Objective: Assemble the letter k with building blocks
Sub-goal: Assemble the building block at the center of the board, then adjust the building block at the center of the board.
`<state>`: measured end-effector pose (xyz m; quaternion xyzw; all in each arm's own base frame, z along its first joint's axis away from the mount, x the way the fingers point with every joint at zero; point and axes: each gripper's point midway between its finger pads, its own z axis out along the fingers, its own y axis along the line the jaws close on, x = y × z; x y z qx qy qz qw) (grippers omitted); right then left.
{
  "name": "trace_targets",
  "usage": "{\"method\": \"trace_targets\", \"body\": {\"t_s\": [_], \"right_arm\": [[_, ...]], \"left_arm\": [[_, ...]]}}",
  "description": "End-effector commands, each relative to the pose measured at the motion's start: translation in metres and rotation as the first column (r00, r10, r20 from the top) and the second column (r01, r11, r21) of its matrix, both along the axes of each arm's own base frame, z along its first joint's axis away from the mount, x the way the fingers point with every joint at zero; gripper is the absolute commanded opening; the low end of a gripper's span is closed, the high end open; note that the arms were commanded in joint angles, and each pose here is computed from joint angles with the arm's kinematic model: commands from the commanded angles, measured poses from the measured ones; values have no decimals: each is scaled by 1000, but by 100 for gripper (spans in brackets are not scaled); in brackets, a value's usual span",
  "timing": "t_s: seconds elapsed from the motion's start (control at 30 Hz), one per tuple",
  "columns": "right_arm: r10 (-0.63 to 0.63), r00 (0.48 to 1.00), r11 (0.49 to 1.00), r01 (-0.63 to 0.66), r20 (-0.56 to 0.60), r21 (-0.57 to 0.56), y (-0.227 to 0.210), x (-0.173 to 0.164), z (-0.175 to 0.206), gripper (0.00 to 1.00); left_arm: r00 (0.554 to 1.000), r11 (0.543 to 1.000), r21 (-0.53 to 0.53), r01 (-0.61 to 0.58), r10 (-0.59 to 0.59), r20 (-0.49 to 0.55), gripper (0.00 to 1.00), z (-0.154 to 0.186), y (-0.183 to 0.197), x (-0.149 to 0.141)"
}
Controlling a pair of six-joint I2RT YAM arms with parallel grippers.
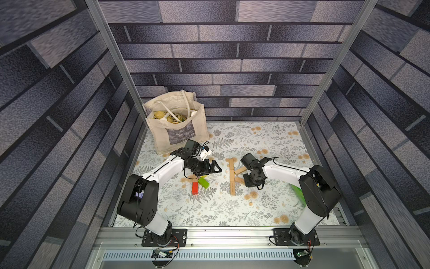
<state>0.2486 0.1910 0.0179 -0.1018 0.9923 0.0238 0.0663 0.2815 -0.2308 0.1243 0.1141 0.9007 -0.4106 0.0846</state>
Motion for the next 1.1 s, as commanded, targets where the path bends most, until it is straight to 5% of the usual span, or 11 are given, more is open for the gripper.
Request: {"method": "trace_targets", "body": {"t_s": [0.0,0.13,0.27,0.47,0.67,1.07], "right_arm": [[4,1000,999,-3,8,-46,-8,-2,6,23],[2,998,997,3,58,-76,-17,1,20,42],[26,990,997,-17,138,-69,-13,18,44,46],[51,982,999,-49,183,-16,20,64,67,41],[19,989,999,-24,147,29,38,103,51,33],[6,993,997,-15,122,69,53,125,35,28]], "left_arm": [[999,999,3,36,-36,7,100,-2,-4,-3],[999,999,26,38,-38,18,100,-4,-6,-4],[998,999,35,37,-38,42,100,-1,-9,0],[998,998,42,37,-39,53,100,3,-10,3],[997,997,78,-1,-5,76,100,5,1,6],[996,997,59,-49,45,73,100,14,19,13]]}}
